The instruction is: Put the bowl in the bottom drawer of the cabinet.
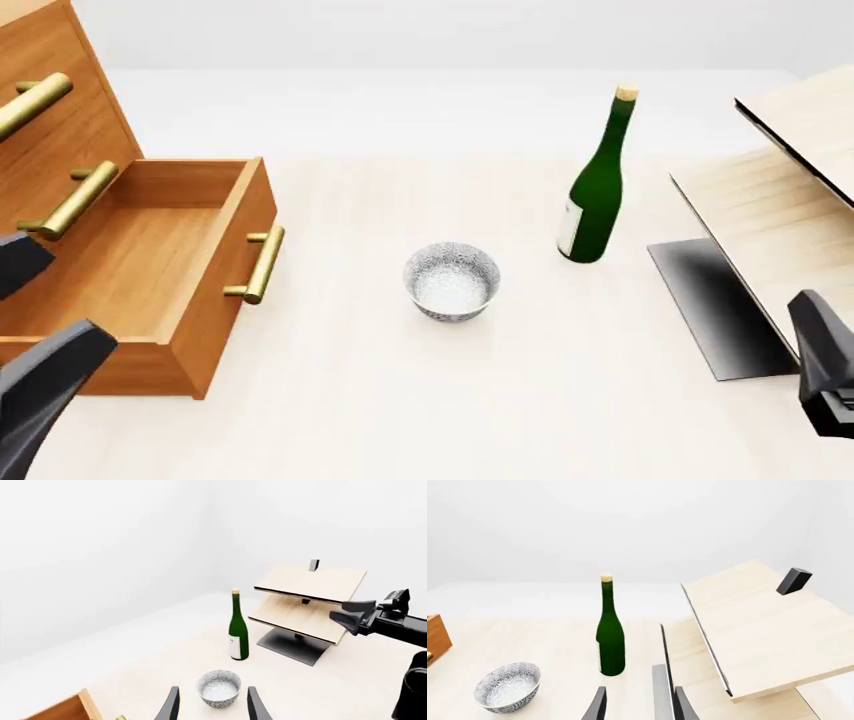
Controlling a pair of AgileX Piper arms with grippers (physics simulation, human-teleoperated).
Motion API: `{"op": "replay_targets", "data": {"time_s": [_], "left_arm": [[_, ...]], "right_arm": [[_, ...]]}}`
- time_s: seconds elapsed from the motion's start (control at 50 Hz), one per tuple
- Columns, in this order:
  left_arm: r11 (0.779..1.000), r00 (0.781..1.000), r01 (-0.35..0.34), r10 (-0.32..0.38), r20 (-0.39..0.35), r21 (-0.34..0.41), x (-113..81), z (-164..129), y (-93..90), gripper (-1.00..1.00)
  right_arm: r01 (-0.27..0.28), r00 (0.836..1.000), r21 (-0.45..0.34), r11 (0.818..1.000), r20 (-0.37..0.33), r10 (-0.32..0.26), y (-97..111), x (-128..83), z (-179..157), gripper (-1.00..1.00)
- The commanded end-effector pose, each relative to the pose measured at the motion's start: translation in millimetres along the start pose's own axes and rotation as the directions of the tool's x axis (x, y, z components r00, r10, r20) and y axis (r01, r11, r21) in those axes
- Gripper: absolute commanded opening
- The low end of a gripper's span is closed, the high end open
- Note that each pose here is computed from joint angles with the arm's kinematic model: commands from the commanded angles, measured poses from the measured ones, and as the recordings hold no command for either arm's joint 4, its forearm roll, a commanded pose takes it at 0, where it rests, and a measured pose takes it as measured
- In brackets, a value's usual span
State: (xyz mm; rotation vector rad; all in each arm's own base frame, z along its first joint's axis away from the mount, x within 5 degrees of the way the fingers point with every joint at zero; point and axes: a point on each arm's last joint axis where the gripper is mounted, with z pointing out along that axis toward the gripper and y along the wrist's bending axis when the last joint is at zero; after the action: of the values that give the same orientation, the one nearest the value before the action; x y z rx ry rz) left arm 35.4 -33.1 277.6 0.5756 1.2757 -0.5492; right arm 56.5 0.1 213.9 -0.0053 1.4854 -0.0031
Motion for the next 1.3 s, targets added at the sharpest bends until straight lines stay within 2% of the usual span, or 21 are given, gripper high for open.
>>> {"op": "replay_targets", "data": {"time_s": [0.02,0.2,0.26,0.32,0.44,0.62,0.74,0.76,0.82,0.84,0.92,0.96,1.06,1.1,1.3], "left_arm": [[0.995,1.000,-0.004,0.004,-0.001,0.098,-24.5,19,-3.9,1.00],[0.989,1.000,-0.008,0.012,-0.025,0.148,-37.6,48,-9.5,1.00],[0.983,1.000,-0.018,0.022,-0.021,0.185,-46.1,56,-13.4,1.00],[0.982,1.000,-0.007,0.012,-0.022,0.189,-54.9,62,-13.9,1.00],[0.976,0.994,-0.012,0.035,-0.099,0.216,-53.5,94,-22.1,1.00],[0.983,0.992,0.004,0.019,-0.123,0.186,-68.2,118,-20.1,1.00],[0.983,0.989,-0.009,0.036,-0.145,0.181,-74.0,134,-20.6,1.00],[0.985,0.986,-0.031,0.058,-0.154,0.171,-72.9,138,-18.7,1.00],[0.985,0.988,-0.020,0.046,-0.150,0.171,-77.1,141,-19.1,1.00],[0.984,0.984,-0.039,0.068,-0.164,0.171,-77.7,148,-19.0,1.00],[0.989,0.982,-0.023,0.050,-0.182,0.149,-85.0,159,-15.6,1.00],[0.986,0.978,-0.044,0.076,-0.195,0.159,-87.0,166,-16.8,1.00],[0.986,0.971,-0.039,0.075,-0.225,0.163,-97.5,181,-17.4,1.00],[0.983,0.967,-0.056,0.097,-0.237,0.175,-99.3,188,-19.2,1.00],[0.974,0.936,-0.076,0.144,-0.321,0.214,-97.8,221,-27.1,1.00]], "right_arm": [[0.000,1.000,0.000,1.000,0.000,0.000,0,0,0,1.00],[0.000,1.000,0.000,1.000,0.000,0.000,0,0,0,1.00],[0.000,1.000,0.000,1.000,0.000,0.000,0,0,0,1.00],[0.000,1.000,0.000,1.000,0.000,0.000,0,0,0,1.00],[0.000,1.000,0.000,1.000,0.000,0.000,0,0,0,1.00],[0.000,1.000,0.000,1.000,0.000,0.000,0,0,0,1.00],[0.000,1.000,0.000,1.000,0.000,0.000,0,0,0,1.00],[0.000,1.000,0.000,1.000,0.000,0.000,0,0,0,1.00],[0.000,1.000,0.000,1.000,0.000,0.000,0,0,0,1.00],[0.000,1.000,0.000,1.000,0.000,0.000,0,0,0,1.00],[0.000,1.000,0.000,1.000,0.000,0.000,0,0,0,1.00],[0.000,1.000,0.000,1.000,0.000,0.000,0,0,0,1.00],[0.000,1.000,0.000,1.000,0.000,0.000,0,0,0,1.00],[0.000,1.000,0.000,1.000,0.000,0.000,0,0,0,1.00],[0.000,1.000,0.000,1.000,0.000,0.000,0,0,0,1.00]]}}
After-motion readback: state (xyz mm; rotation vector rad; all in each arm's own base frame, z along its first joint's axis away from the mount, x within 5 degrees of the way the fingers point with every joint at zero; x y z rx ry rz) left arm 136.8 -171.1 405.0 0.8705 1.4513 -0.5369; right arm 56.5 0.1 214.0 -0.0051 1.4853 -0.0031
